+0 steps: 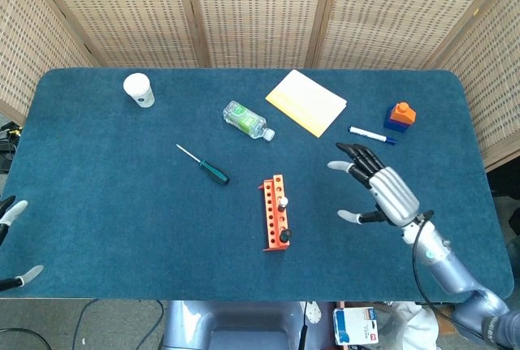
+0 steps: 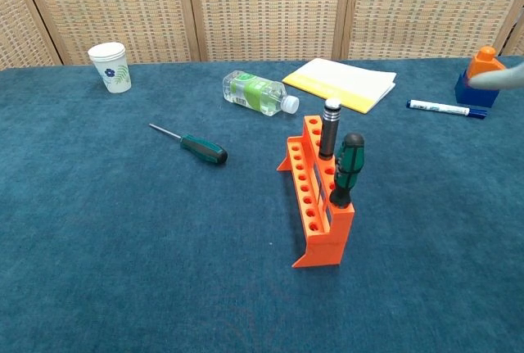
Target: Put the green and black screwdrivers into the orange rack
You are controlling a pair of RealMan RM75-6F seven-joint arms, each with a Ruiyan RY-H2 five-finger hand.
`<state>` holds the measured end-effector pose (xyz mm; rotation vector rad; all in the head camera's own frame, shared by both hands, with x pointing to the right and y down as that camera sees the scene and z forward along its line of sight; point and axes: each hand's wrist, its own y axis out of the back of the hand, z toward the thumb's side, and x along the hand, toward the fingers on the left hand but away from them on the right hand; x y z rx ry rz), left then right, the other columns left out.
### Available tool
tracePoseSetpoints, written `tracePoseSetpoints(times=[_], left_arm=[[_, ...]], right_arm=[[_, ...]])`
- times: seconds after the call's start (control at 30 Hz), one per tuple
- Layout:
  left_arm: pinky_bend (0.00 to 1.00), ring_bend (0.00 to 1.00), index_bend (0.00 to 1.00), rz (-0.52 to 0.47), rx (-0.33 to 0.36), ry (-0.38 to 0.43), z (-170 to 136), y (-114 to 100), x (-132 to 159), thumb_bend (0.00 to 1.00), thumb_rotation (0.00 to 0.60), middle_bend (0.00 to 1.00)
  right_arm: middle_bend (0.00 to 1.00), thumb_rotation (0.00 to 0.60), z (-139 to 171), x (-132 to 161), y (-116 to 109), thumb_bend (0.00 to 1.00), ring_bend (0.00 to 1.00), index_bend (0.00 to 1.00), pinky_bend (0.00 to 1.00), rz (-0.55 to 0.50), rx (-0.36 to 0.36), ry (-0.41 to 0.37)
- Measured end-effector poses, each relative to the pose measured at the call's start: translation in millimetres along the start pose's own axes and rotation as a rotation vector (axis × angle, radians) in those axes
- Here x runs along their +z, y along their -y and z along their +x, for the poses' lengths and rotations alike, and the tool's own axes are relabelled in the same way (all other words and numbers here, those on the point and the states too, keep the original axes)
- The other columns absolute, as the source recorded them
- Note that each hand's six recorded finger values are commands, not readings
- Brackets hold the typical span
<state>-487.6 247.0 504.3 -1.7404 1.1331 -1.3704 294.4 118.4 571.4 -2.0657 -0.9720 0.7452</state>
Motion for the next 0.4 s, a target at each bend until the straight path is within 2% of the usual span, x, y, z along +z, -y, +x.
tracePoseSetpoints(times=[0.17, 0.27, 0.4], left_arm=[[0.0, 0.0, 0.0, 0.013, 0.032, 0.015, -5, -3, 2, 0.0, 0.6, 0.0], [0.0, 0.0, 0.0, 0.024, 0.04, 0.024, -7, -2, 4, 0.0, 0.6, 0.0], [0.0, 0.0, 0.0, 0.032, 0.042, 0.043, -11, 0, 7, 0.0, 0.6, 0.0]], right_arm=[[0.0, 0.6, 71, -21, -18, 0.0, 0.0, 0.0, 0.0, 0.306, -0.036, 0.161], [0.0, 0.6, 118, -25, -27, 0.0, 0.0, 0.0, 0.0, 0.42, -0.06, 0.277], [0.0, 0.6, 158, -19, -36, 0.0, 0.0, 0.0, 0.0, 0.497, -0.093, 0.376]])
